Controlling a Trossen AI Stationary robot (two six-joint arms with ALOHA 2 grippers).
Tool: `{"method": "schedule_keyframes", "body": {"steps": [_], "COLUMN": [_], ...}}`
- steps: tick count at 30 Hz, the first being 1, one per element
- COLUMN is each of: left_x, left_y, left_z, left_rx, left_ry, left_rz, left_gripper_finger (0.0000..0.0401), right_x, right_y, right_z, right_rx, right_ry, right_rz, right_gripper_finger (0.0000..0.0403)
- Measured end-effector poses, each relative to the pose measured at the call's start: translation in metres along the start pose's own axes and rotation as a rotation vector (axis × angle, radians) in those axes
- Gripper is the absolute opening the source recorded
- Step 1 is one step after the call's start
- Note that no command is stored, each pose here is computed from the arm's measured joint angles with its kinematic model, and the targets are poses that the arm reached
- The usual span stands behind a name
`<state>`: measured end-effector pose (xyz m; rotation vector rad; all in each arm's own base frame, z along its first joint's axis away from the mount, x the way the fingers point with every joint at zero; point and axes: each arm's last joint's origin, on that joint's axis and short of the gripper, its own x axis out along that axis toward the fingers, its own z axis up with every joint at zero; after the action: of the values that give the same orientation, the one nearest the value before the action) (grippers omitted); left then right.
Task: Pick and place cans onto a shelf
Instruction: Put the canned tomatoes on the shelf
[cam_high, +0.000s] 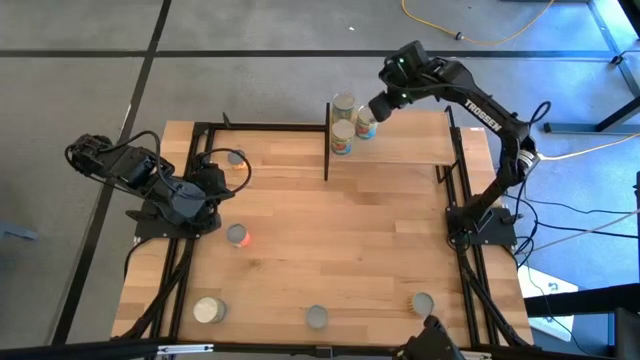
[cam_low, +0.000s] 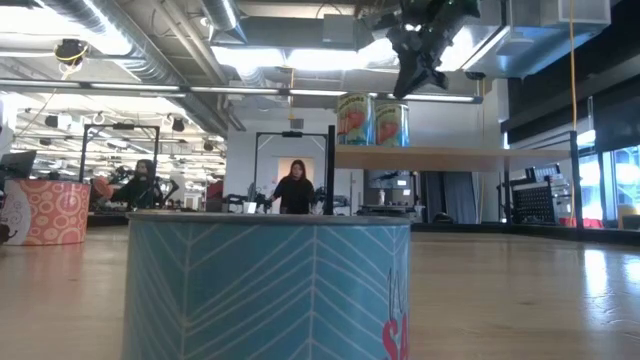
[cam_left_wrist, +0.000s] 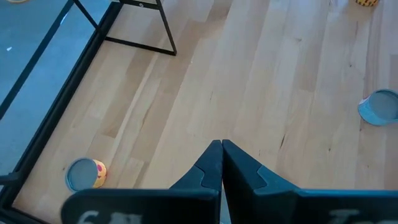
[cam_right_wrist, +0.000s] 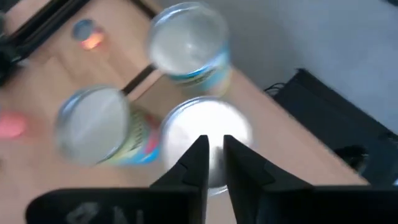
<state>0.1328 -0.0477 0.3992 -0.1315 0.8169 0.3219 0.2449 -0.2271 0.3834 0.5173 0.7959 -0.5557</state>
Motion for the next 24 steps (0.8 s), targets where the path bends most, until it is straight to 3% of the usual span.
{"method": "schedule_keyframes", "body": {"steps": [5, 11, 19, 24], "left_x": [0.000, 0.000, 0.000, 0.000], "left_y": [0.000, 0.000, 0.001, 0.001], "left_z": [0.000, 0.000, 0.001, 0.001], "left_rx": [0.000, 0.004, 0.007, 0.007], "left_ry": [0.000, -0.003, -0.019, -0.024], "left_rz": [0.001, 0.005, 0.026, 0.036], "left_gripper_finger": [0.0000, 0.0000, 0.0000, 0.0000], "right_x": [-0.010, -0.006, 0.011, 0.021], "right_y": [0.022, 0.049, 0.069, 0.069], "right_z": [-0.005, -0.021, -0.030, -0.028], "right_rx": [-0.142, -0.250, -0.311, -0.313], "right_ry": [0.066, 0.179, 0.170, 0.123], "right_rz": [0.061, 0.098, -0.083, -0.090], "right_gripper_finger": [0.0008, 0.0004, 0.0002, 0.0002]}}
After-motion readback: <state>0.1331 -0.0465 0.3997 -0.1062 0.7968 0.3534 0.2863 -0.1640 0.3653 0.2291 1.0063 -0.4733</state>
